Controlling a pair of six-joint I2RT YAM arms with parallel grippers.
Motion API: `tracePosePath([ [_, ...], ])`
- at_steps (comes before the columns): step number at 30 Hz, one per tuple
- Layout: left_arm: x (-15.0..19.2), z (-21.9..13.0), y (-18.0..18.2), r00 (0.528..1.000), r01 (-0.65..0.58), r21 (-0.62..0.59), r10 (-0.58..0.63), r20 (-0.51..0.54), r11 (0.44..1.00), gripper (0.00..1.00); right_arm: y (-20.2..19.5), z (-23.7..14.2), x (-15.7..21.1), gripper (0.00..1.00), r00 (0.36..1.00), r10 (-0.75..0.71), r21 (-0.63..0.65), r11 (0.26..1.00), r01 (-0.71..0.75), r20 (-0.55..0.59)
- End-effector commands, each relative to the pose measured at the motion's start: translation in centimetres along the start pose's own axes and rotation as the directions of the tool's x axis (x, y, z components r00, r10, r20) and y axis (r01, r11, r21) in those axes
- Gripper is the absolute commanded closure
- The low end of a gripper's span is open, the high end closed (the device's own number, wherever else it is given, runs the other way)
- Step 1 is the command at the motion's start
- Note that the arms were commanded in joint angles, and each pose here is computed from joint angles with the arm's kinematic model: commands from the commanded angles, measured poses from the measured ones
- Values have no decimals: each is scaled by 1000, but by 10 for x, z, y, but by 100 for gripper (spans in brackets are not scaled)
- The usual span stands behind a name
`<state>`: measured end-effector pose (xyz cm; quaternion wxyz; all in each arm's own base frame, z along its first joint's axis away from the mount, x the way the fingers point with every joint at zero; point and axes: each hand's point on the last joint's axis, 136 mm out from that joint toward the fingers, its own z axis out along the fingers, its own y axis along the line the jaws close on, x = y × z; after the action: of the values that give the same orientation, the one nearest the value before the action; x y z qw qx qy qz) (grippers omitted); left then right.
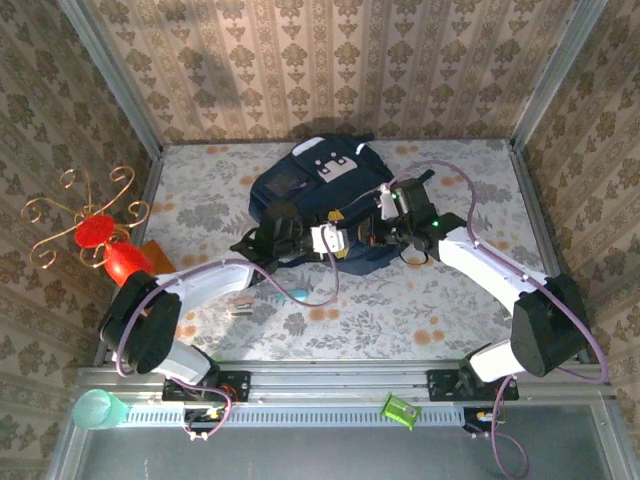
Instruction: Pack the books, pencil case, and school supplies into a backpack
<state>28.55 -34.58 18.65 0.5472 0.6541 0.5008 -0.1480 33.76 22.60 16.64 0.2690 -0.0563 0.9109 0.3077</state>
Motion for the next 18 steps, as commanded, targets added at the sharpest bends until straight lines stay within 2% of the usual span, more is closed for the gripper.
tracePosePath([
  [1,9,11,-2,999,-27,28,28,-41,999,34,34,-12,-9,100,998,-36,-125,991,42,48],
  [9,30,20,1,996,-9,25,11,-89,1000,57,35,-22,-7,100,996,-52,-115,992,60,68],
  [13,39,15,7,994,13,11,-12,-107,1000,76,21,-18,-1,100,997,-59,-62,996,62,48],
  [16,43,10,12,994,30,-4,-30,-108,1000,97,1,-14,6,100,999,-47,12,999,46,23],
  [18,44,6,15,994,44,-13,-45,-99,999,100,-17,-13,10,100,999,-38,88,995,37,9],
])
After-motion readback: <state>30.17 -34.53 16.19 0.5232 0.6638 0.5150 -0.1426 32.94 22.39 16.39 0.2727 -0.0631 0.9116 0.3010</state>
